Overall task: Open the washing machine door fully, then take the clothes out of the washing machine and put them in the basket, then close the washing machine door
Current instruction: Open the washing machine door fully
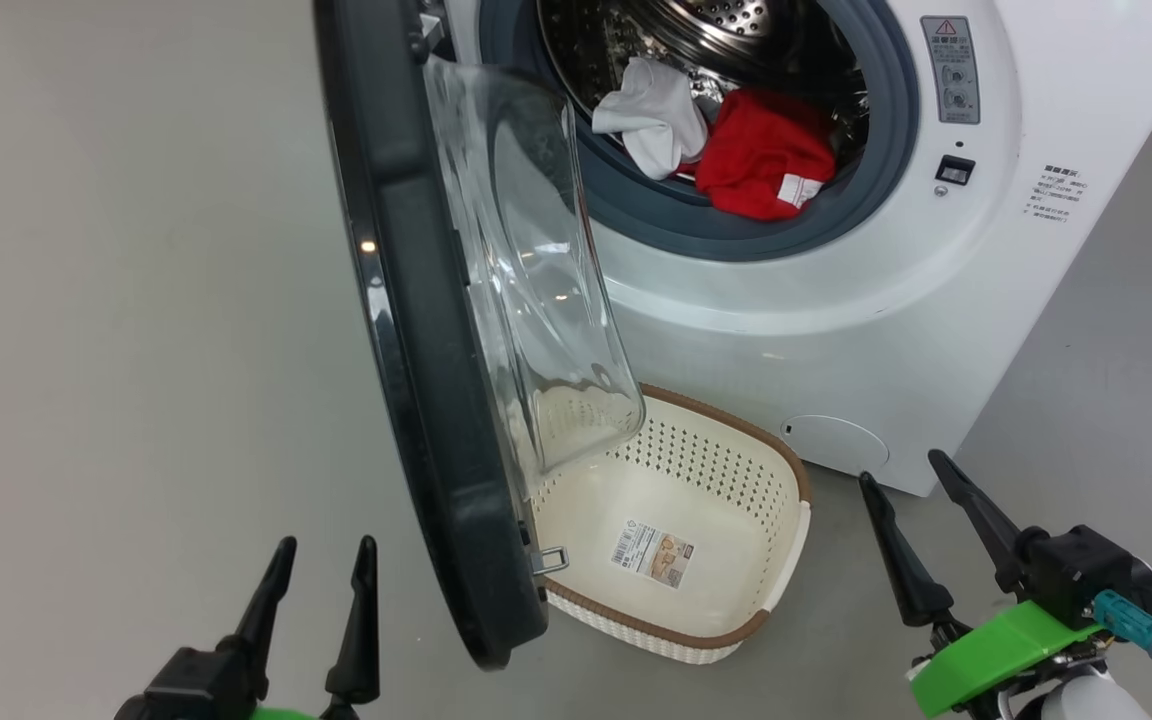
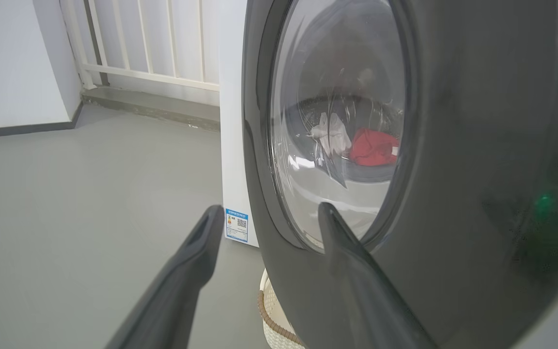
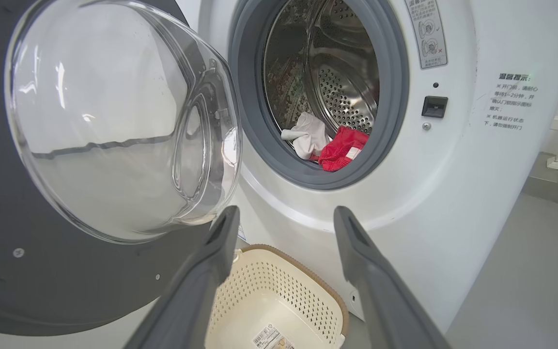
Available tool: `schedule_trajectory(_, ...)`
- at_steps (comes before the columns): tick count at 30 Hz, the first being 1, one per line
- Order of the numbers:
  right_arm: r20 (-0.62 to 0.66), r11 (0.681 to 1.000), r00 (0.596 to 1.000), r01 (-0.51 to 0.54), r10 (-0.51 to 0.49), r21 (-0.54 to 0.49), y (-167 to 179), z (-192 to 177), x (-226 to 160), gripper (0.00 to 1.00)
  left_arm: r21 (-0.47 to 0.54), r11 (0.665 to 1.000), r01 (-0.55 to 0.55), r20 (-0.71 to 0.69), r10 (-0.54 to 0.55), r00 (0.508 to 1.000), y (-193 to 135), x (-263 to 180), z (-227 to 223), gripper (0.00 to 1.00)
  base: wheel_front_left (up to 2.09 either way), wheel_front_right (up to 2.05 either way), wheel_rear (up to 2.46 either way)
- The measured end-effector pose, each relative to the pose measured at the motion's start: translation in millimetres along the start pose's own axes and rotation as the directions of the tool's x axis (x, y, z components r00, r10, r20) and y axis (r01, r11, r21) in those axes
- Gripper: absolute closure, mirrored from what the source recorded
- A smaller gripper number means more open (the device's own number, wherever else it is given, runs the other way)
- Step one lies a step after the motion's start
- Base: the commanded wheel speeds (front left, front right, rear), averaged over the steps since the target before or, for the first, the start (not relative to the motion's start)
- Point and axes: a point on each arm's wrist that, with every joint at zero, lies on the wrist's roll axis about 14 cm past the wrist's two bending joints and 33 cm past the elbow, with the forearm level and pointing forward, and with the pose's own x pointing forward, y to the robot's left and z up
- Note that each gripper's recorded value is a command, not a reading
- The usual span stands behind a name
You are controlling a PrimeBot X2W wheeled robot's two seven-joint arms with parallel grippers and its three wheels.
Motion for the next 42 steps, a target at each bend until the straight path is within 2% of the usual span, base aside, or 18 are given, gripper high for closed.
schedule_trajectory(12, -0.031, 0.999, 0.999, 0.034, -0.033, 0.012, -4, -11, -11, 0.00, -0.001, 1.000, 0.006, 0.008, -0.006, 1.000, -2, 0, 2, 0.00, 0.00, 0.00, 0.00)
schedule_trajectory(13, -0.030, 0.999, 0.999, 0.035, -0.035, 0.011, -5, -11, -11, 0.00, -0.005, 1.000, 0.005, 0.009, -0.005, 1.000, -1, 1, 2, 0.43, 0.00, 0.00, 0.00)
schedule_trajectory(14, -0.030, 0.999, 0.999, 0.036, -0.035, 0.011, -5, -11, -11, 0.00, -0.011, 1.000, 0.001, 0.011, -0.001, 1.000, -1, 1, 3, 0.69, 0.00, 0.00, 0.00)
schedule_trajectory(15, -0.030, 0.999, 0.999, 0.036, -0.035, 0.010, -5, -11, -11, 0.00, -0.016, 1.000, -0.003, 0.014, 0.003, 1.000, 0, 1, 4, 1.00, 0.00, 0.00, 0.00)
schedule_trajectory(21, -0.025, 0.999, 0.999, 0.039, -0.038, 0.007, -5, -9, -11, 0.00, -0.061, 0.997, -0.043, 0.090, 0.049, 0.995, 14, 3, 28, 1.00, 0.00, 0.00, 0.00)
schedule_trajectory(27, -0.018, 0.999, 0.999, 0.046, -0.045, 0.008, -7, -7, -11, 0.00, -0.067, 0.997, -0.045, 0.315, 0.064, 0.947, 19, 4, 102, 1.00, 0.00, 0.00, 0.00)
schedule_trajectory(29, -0.015, 0.999, 0.999, 0.051, -0.051, 0.009, -9, -6, -11, 0.00, -0.067, 0.998, 0.008, 0.428, 0.021, 0.904, 3, 1, 140, 1.00, 0.00, 0.00, 0.00)
schedule_trajectory(33, -0.013, 0.998, 0.998, 0.056, -0.056, 0.010, -10, -6, -11, 0.00, -0.051, 0.989, 0.142, 0.511, -0.097, 0.854, -40, -6, 168, 1.00, 0.00, 0.00, 0.00)
schedule_trajectory(38, -0.015, 0.998, 0.998, 0.063, -0.063, 0.012, -13, -7, -12, 0.00, -0.056, 0.950, 0.307, 0.484, -0.243, 0.841, -93, -12, 158, 1.00, 0.00, 0.00, 0.00)
schedule_trajectory(42, -0.016, 0.998, 0.998, 0.069, -0.069, 0.013, -15, -8, -14, 0.00, -0.115, 0.918, 0.380, 0.374, -0.315, 0.872, -118, -12, 120, 1.00, 0.00, 0.00, 0.00)
